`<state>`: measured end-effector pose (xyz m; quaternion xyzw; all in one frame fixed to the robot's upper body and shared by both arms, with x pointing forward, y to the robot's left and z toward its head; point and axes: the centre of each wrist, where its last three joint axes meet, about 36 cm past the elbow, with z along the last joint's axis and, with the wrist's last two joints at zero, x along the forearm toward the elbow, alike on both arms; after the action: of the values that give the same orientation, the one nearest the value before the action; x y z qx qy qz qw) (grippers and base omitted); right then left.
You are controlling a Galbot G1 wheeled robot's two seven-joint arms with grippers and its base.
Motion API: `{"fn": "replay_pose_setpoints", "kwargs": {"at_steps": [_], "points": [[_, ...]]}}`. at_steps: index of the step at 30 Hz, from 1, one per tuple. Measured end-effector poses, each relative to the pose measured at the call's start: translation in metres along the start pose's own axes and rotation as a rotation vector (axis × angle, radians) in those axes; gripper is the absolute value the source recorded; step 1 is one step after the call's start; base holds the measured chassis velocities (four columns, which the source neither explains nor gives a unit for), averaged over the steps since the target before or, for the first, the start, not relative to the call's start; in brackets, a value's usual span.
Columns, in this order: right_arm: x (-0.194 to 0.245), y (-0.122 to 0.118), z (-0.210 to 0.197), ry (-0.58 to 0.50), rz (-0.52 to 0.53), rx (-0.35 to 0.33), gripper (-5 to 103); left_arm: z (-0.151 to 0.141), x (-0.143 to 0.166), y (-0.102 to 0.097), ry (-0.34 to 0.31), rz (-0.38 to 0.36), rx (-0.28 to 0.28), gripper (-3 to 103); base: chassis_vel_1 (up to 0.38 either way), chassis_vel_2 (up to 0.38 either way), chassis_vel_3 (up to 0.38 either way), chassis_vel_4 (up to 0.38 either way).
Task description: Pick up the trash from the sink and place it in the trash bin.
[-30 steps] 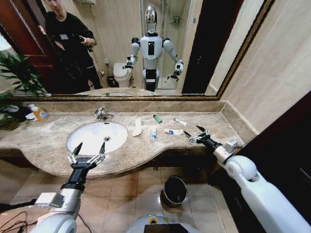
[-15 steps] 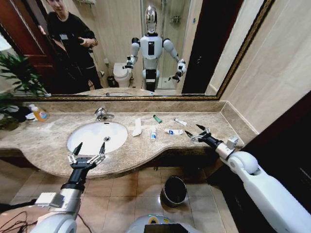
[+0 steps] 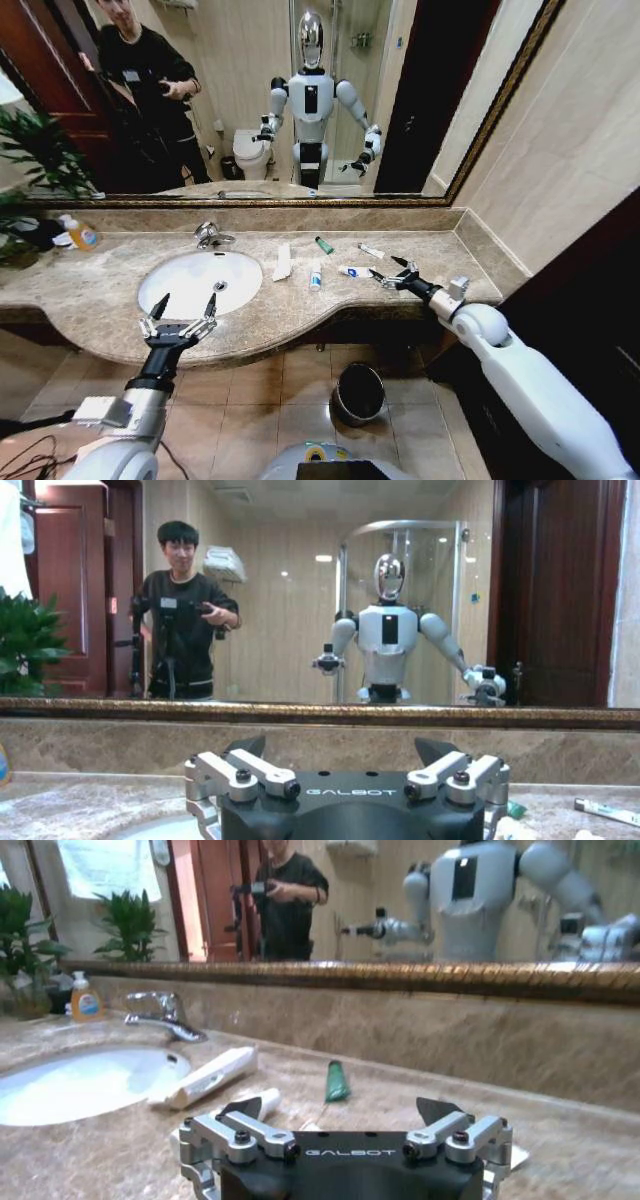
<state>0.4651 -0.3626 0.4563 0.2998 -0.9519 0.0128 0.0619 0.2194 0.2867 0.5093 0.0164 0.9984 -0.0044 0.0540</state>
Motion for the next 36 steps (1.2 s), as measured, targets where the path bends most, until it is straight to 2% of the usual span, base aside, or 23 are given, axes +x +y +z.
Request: {"fn": "replay_pose_setpoints", "kwargs": {"at_steps": [5, 8, 10, 13, 16, 25, 36], "points": [[-0.033, 0.025, 0.007, 0.041, 0.059, -0.055, 100, 0.0, 0.0, 0.0, 0.0, 0.0, 0.0, 100, 0.0, 0.0, 0.0, 0.0], [-0.042, 0.032, 0.01, 0.061, 0.089, -0.078, 100, 0.0, 0.0, 0.0, 0.0, 0.0, 0.0, 100, 0.0, 0.0, 0.0, 0.0], [-0.054, 0.041, 0.01, 0.078, 0.163, -0.101, 100, 0.0, 0.0, 0.0, 0.0, 0.0, 0.0, 100, 0.0, 0.0, 0.0, 0.0], [-0.066, 0.049, 0.01, 0.088, 0.219, -0.117, 100, 0.0, 0.0, 0.0, 0.0, 0.0, 0.0, 100, 0.0, 0.0, 0.0, 0.0], [-0.076, 0.054, 0.009, 0.093, 0.247, -0.132, 100, 0.0, 0.0, 0.0, 0.0, 0.0, 0.0, 100, 0.0, 0.0, 0.0, 0.0], [-0.092, 0.069, 0.008, 0.098, 0.231, -0.148, 100, 0.0, 0.0, 0.0, 0.0, 0.0, 0.0, 100, 0.0, 0.0, 0.0, 0.0], [-0.117, 0.101, 0.014, 0.143, 0.305, -0.181, 100, 0.0, 0.0, 0.0, 0.0, 0.0, 0.0, 100, 0.0, 0.0, 0.0, 0.0]]}}
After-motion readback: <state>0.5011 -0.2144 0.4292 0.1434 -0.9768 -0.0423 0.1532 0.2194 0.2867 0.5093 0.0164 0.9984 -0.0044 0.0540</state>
